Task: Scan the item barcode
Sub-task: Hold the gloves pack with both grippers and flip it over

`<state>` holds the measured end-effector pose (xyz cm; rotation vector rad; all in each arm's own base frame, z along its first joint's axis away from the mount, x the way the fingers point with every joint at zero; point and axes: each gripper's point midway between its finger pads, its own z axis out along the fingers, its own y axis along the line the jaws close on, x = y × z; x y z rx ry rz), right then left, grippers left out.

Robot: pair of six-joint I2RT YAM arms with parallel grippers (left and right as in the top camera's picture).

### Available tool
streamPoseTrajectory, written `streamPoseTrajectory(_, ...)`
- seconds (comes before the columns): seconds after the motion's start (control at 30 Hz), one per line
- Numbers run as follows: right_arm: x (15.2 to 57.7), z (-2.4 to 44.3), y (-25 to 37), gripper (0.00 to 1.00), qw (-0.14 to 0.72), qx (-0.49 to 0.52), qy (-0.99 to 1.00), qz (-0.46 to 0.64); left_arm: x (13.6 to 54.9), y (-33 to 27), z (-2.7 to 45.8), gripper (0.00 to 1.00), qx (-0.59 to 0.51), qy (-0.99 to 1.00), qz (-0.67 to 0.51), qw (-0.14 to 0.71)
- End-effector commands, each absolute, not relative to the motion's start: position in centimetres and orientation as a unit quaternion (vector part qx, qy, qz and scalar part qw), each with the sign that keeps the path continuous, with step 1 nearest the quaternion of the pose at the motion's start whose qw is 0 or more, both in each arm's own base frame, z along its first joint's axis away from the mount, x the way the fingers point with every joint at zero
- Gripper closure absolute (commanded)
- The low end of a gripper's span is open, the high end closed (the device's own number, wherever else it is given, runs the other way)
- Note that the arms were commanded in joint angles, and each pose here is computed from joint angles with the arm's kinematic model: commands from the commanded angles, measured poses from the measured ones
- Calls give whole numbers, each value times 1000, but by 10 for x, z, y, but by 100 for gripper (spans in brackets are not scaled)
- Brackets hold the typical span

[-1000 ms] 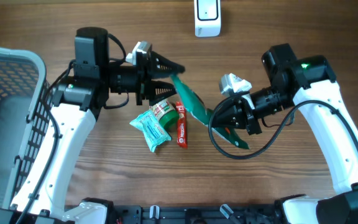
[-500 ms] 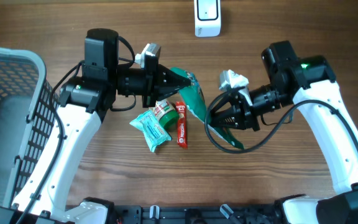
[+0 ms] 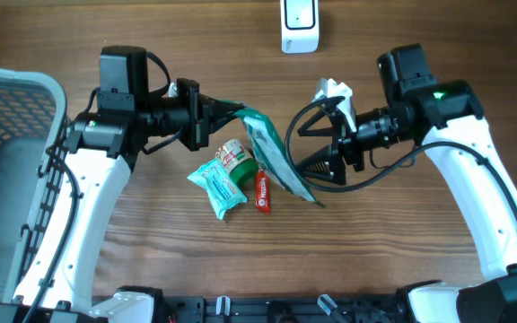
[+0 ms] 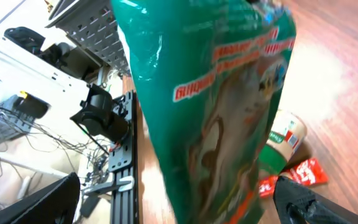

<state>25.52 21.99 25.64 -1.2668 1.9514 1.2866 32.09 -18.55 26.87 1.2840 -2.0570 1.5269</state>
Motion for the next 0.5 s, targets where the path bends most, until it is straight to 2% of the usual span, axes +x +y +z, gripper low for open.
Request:
streamPoseTrajectory(0.0,255,261,229,2,252,-482,700,462,323,-184,273,96,509,-664,519,177)
streamPoseTrajectory(0.13,253,256,244,9,243,-490,703,455,329,-185,281,96,512,-651,530,180)
streamPoseTrajectory(0.23,256,233,242,35,222,-502,739,390,333,-185,293,96,501,-641,551,186)
streamPoseTrajectory(0.3,258,231,242,39,218,-496,747,385,333,-180,299,96,492,-637,562,192)
streamPoseTrajectory(0.37,259,229,241,51,216,-493,752,379,332,-176,303,96,485,-632,569,203)
streamPoseTrajectory(0.47,269,222,239,50,214,-479,771,360,328,-173,308,96,475,-629,576,217)
